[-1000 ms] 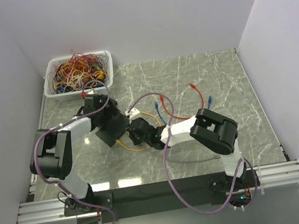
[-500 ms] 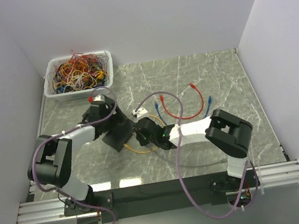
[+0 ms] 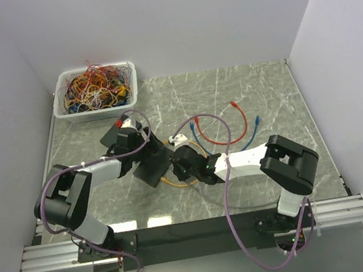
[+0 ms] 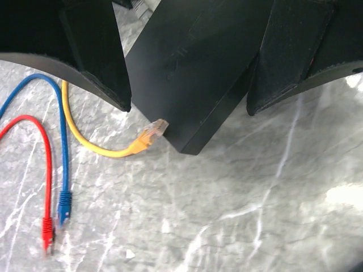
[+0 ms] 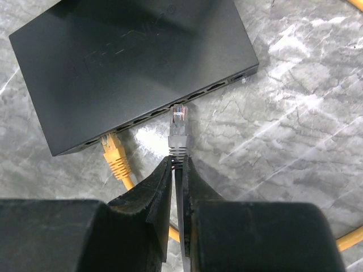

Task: Insert the plug into the switch port

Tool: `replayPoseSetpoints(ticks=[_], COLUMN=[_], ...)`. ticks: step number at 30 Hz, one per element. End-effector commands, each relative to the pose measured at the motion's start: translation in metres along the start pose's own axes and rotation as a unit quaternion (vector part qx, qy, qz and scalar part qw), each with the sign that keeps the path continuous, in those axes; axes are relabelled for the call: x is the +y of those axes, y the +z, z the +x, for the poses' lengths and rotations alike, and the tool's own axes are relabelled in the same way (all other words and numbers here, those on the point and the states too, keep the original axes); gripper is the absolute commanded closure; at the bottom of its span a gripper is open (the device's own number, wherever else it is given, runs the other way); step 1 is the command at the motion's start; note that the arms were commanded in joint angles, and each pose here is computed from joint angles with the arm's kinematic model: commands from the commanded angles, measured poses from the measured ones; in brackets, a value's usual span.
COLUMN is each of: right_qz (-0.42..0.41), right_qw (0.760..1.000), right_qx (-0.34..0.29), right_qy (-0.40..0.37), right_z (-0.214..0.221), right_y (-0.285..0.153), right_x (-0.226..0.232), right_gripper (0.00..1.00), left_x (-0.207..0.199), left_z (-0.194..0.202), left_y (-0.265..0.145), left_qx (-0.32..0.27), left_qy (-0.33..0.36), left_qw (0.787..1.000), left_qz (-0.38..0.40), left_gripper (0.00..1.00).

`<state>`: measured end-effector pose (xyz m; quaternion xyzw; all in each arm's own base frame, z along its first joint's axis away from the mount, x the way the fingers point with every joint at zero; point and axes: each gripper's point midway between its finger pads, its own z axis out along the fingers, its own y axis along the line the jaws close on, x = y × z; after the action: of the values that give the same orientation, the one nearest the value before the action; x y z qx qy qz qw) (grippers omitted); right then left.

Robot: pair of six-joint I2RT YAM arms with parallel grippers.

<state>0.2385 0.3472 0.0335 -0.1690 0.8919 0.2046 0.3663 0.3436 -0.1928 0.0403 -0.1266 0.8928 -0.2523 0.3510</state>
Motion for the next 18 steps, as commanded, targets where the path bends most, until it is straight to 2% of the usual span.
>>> replayPoseSetpoints(ticks=[1, 18], right_qz=[-0.025, -0.054], right_qw=[0.999, 0.998], right_qx=[-0.031, -0.044], right_qy=[0.01, -0.002], right_z=[-0.018, -0.025], right_y=[-0.009, -0.013], right_x=[0.014, 0.039], right_gripper=[0.9, 0.91], left_x=[0.027, 0.035], left_z=[0.056, 0.066], left_y=[0.001, 0.008], left_qx=[0.09, 0.101], left_qy=[-0.007, -0.002], left_qw=[0.995, 0.994], left_qz=[-0.037, -0.043], left_gripper=[0.1, 0.11])
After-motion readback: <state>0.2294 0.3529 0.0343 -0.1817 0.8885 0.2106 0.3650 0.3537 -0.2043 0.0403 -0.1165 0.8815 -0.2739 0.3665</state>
